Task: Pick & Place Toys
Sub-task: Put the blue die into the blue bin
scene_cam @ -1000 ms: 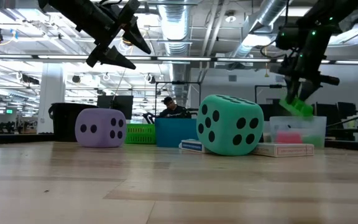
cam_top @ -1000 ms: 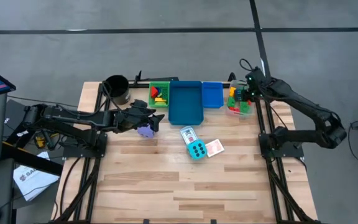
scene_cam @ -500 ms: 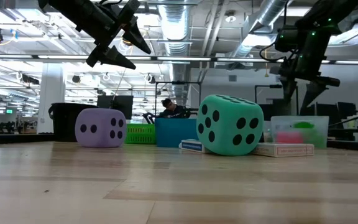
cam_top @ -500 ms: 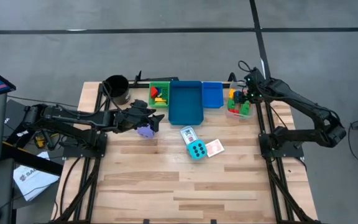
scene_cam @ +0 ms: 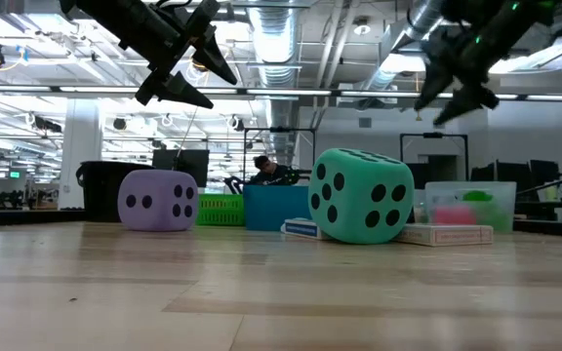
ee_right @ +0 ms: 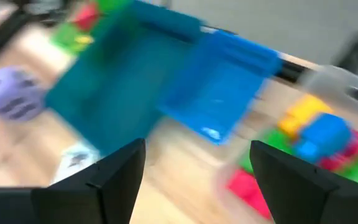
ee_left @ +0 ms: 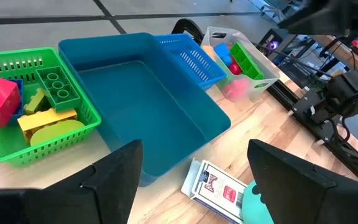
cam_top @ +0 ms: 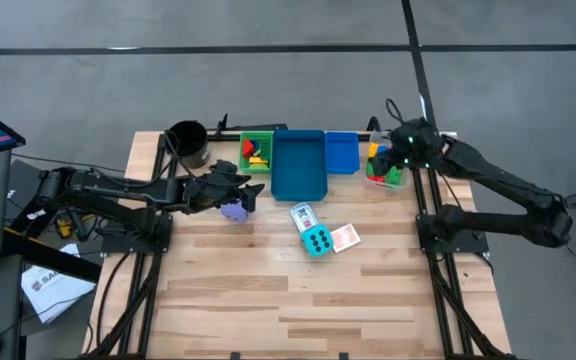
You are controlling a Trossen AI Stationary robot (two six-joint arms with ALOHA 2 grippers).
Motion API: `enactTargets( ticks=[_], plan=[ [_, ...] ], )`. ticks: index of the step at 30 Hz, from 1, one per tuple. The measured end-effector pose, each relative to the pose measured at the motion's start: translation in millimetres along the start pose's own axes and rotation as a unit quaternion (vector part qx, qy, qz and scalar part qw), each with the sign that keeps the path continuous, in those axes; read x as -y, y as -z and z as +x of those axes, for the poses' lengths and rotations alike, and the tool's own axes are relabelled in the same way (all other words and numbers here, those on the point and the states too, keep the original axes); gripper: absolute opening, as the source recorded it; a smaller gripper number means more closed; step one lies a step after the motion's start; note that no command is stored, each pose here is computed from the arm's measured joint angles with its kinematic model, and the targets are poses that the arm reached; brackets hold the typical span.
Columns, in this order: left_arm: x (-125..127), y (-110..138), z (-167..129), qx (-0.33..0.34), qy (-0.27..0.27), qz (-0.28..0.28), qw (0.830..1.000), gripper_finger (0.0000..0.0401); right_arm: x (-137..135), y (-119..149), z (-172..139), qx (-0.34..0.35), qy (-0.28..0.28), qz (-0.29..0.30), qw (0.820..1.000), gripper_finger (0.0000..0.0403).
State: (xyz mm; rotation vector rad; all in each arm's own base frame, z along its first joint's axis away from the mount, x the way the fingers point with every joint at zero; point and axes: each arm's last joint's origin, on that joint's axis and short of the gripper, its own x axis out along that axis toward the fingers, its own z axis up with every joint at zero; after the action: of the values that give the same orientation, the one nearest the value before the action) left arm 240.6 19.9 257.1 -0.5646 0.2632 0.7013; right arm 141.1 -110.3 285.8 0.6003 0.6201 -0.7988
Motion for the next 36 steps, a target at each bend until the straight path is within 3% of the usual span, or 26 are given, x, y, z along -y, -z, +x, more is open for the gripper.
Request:
enactTargets(
  ticks=[8,17,27,36],
  plan=[
    [1.0,0.8,-0.1,-0.014,0.016,0.0,1.0,0.0285,-48.5,22.9,-19.0,-0.004,-0.131,-0.104,0.986,0.0283],
    [6.0,5.3,-1.7,-0.074,0.084,-0.002,0.994,0.0285,-104.0,63.0,-18.3,-0.083,-0.248,-0.222,0.939,0.0283],
    [10.5,9.3,-4.7,-0.095,0.11,0.002,0.989,0.0285,-152.2,96.7,1.9,-0.111,-0.296,-0.281,0.906,0.0283],
    [14.3,12.9,-8.0,-0.101,0.12,0.008,0.988,0.0285,-189.4,77.6,-1.7,-0.078,-0.294,-0.302,0.903,0.0281]
  ],
)
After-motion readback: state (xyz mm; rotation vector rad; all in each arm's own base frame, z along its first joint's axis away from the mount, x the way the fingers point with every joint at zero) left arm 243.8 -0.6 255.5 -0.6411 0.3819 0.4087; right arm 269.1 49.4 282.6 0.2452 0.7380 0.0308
